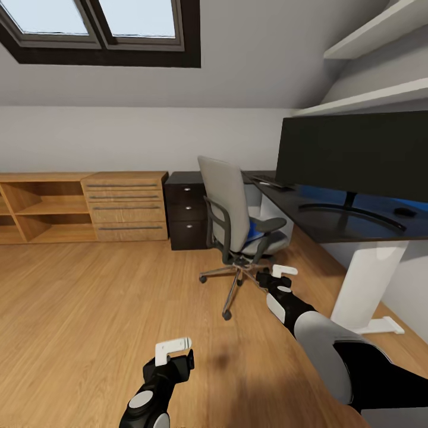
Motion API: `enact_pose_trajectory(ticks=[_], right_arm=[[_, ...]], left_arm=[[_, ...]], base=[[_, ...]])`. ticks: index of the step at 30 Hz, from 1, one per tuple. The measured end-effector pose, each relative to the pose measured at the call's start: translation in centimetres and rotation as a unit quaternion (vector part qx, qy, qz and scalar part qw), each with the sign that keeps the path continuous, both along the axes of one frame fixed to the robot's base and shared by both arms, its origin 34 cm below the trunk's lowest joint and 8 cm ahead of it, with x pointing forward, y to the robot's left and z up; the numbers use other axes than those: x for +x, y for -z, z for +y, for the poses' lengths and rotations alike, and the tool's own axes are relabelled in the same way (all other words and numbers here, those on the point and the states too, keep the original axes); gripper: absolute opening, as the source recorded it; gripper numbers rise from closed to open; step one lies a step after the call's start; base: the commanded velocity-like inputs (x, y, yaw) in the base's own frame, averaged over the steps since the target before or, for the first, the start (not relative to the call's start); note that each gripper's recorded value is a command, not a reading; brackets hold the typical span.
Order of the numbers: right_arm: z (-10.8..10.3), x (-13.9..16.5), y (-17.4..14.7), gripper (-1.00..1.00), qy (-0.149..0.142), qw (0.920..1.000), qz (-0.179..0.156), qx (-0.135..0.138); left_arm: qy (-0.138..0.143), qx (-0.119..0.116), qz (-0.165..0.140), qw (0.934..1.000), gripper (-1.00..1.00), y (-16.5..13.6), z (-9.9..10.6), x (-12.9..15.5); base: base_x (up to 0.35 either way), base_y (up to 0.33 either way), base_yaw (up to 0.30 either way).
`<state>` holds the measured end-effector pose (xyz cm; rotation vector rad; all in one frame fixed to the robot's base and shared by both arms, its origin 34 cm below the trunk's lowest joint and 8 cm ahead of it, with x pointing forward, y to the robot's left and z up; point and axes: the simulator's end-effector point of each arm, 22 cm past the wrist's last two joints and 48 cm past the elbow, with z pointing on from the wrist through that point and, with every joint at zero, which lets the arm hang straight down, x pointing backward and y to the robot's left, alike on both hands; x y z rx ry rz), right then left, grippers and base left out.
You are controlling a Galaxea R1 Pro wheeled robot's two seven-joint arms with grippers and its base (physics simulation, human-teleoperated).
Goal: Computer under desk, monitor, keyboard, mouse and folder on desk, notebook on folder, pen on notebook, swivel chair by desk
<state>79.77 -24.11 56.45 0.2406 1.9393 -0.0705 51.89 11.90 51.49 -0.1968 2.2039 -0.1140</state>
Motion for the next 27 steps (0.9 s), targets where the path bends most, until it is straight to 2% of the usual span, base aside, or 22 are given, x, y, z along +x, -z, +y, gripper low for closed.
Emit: enact_pose_trajectory(ticks=[9,17,27], right_arm=[[-0.1,-0.5,1.9,1.0,0.001,1.0,-0.004,0.0],[-0.1,-0.4,4.2,1.0,0.001,0.9999,0.011,-0.001],[-0.2,-0.2,3.8,1.0,0.003,1.0,-0.002,-0.002]], left_arm=[[0.0,0.0,0.0,1.0,1.0,2.1,0.0,-0.6],[-0.001,0.0,0.017,0.9999,1.0,3.6,0.1,-0.6],[-0.005,0.003,0.017,0.9998,1.0,3.7,0.6,-0.6]], base=[[0.0,0.0,0.0],[0.0,0.0,0.0],[0.0,0.0,0.0]])
